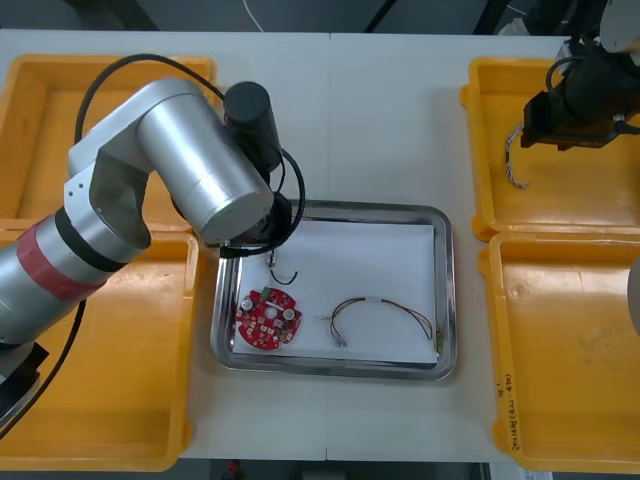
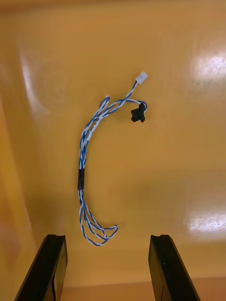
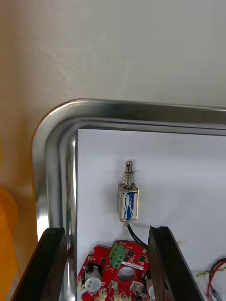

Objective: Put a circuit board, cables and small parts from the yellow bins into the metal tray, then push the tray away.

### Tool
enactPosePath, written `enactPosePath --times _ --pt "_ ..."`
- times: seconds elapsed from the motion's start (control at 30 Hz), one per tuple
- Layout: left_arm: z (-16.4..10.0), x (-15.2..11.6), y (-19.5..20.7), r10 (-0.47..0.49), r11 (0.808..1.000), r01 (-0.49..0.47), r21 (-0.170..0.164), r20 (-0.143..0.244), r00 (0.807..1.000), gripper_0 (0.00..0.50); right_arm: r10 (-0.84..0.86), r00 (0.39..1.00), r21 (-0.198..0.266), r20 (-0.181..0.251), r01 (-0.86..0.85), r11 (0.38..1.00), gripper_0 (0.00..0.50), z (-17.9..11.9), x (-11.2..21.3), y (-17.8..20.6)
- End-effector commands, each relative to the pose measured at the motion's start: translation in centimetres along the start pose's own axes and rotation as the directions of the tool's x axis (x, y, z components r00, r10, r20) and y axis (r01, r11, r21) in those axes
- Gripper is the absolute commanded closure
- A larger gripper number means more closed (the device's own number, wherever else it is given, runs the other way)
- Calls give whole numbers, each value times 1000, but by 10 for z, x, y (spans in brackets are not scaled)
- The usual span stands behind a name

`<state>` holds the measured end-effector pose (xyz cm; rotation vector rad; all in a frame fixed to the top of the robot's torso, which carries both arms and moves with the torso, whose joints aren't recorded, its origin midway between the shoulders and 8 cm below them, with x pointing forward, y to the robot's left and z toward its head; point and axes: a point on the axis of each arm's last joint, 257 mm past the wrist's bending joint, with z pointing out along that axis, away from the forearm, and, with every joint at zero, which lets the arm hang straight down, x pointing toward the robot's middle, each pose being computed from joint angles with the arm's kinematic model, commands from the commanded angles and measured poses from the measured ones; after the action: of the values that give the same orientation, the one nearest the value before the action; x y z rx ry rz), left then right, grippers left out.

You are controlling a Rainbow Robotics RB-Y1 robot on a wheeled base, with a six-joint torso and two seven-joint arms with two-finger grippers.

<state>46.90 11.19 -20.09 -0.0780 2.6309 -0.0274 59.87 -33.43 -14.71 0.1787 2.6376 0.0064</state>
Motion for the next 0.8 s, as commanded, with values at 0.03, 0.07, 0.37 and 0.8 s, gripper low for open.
enactPosePath --times 0.03,0.07,0.37,0.8 --pt "-26 -22 27 -127 992 127 -3 22 992 0 19 1000 -5 9 -19 1000 0 -9 -15 15" --pt "-27 -24 30 -137 991 137 -7 23 990 0 20 1000 -5 8 -20 1000 0 -8 -15 15" --pt "-53 -56 81 -282 958 284 -33 51 958 0 34 999 -15 25 -33 999 0 -11 -22 21" --pt "-71 -90 136 -454 890 455 -3 56 889 0 56 997 -36 59 -54 998 0 -4 -42 29"
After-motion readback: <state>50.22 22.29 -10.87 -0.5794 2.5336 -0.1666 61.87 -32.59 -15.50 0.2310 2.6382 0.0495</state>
